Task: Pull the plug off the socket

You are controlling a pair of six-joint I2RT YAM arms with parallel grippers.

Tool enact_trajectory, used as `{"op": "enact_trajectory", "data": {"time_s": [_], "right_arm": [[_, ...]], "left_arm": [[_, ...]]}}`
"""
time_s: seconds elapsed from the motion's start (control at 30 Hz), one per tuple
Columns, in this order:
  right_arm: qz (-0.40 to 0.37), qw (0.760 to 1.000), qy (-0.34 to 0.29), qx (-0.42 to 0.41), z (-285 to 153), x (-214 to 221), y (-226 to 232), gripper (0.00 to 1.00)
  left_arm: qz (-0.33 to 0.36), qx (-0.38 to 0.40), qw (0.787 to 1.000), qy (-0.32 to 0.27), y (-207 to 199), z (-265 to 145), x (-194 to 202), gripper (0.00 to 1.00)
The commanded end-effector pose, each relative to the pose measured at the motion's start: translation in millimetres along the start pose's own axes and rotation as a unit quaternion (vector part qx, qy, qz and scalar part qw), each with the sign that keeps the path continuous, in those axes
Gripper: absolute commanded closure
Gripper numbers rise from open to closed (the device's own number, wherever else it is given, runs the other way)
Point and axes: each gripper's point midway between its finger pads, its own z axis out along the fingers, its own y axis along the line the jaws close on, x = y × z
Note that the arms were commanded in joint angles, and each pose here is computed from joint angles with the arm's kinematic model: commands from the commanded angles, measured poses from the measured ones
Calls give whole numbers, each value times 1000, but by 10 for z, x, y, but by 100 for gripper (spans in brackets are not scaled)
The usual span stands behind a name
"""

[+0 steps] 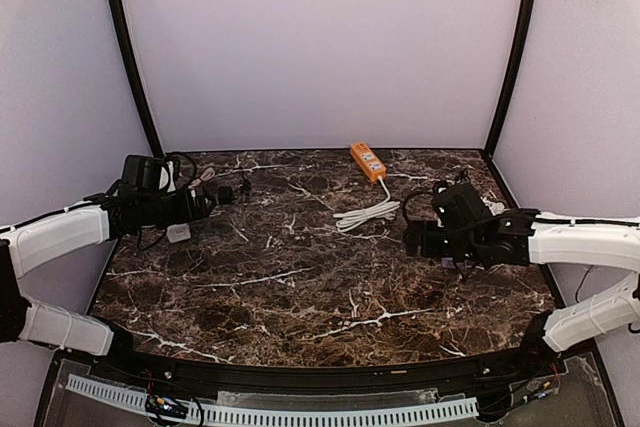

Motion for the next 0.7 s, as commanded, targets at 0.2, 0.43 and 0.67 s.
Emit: {"op": "enact_trajectory", "data": {"time_s": [0.2, 0.43, 0.67], "right_arm": [[79, 986, 46, 141, 141, 662, -773, 1], [96, 984, 38, 148, 202, 612, -1141, 1], [89, 986, 46, 137, 363, 562, -1135, 3]], "left_arm": [[-2, 19, 1000, -7, -94, -25, -41, 0], [-7, 22, 1000, -7, -112, -16, -54, 0], [-11, 24, 1000, -3, -121, 22, -39, 0]]}}
